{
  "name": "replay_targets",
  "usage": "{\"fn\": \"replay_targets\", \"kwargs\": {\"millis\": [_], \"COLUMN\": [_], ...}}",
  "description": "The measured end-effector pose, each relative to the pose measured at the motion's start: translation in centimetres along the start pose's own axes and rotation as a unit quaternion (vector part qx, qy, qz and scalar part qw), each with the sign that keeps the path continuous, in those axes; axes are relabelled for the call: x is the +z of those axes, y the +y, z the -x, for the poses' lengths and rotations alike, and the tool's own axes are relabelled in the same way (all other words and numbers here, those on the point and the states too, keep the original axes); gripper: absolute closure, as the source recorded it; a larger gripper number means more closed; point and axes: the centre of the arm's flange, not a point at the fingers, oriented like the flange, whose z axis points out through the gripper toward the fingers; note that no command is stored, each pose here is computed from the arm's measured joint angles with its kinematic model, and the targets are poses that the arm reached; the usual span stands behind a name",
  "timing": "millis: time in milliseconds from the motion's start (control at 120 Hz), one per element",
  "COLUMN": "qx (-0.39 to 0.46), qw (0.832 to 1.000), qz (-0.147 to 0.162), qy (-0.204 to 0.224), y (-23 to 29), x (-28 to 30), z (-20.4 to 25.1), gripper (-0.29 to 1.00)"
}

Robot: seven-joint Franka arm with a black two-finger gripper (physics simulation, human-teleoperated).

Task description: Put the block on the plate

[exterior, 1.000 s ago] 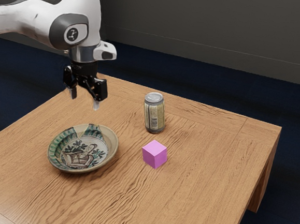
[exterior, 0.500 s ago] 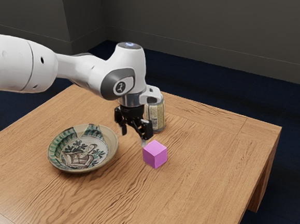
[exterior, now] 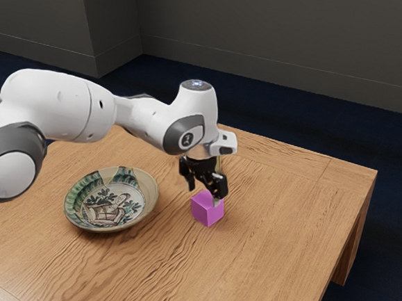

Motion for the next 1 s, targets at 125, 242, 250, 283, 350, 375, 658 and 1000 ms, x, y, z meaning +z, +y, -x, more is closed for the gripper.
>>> {"fn": "replay_targets", "kwargs": {"millis": [125, 242, 250, 283, 350, 375, 658, 1000], "qx": [0.001, 0.001, 0.001, 0.001, 0.001, 0.001, 0.001, 0.009], "qw": [1.0, 1.0, 1.0, 1.0, 1.0, 1.0, 1.0, 1.0], "qz": [0.0, 0.0, 0.0, 0.0, 0.0, 0.0, 0.001, -0.002], "qy": [-0.001, -0.001, -0.001, -0.001, -0.004, -0.005, -0.012, -0.01], "y": [0.0, 0.0, 0.0, 0.0, 0.0, 0.0, 0.2, 0.3], "x": [1.1, 1.7, 1.8, 1.9, 2.3, 2.5, 4.0, 4.0], "z": [-0.4, -0.7, -0.7, -0.7, -0.7, -0.7, -0.4, -0.4], "gripper": [0.0, 0.0, 0.0, 0.0, 0.0, 0.0, 0.0, 0.21]}}
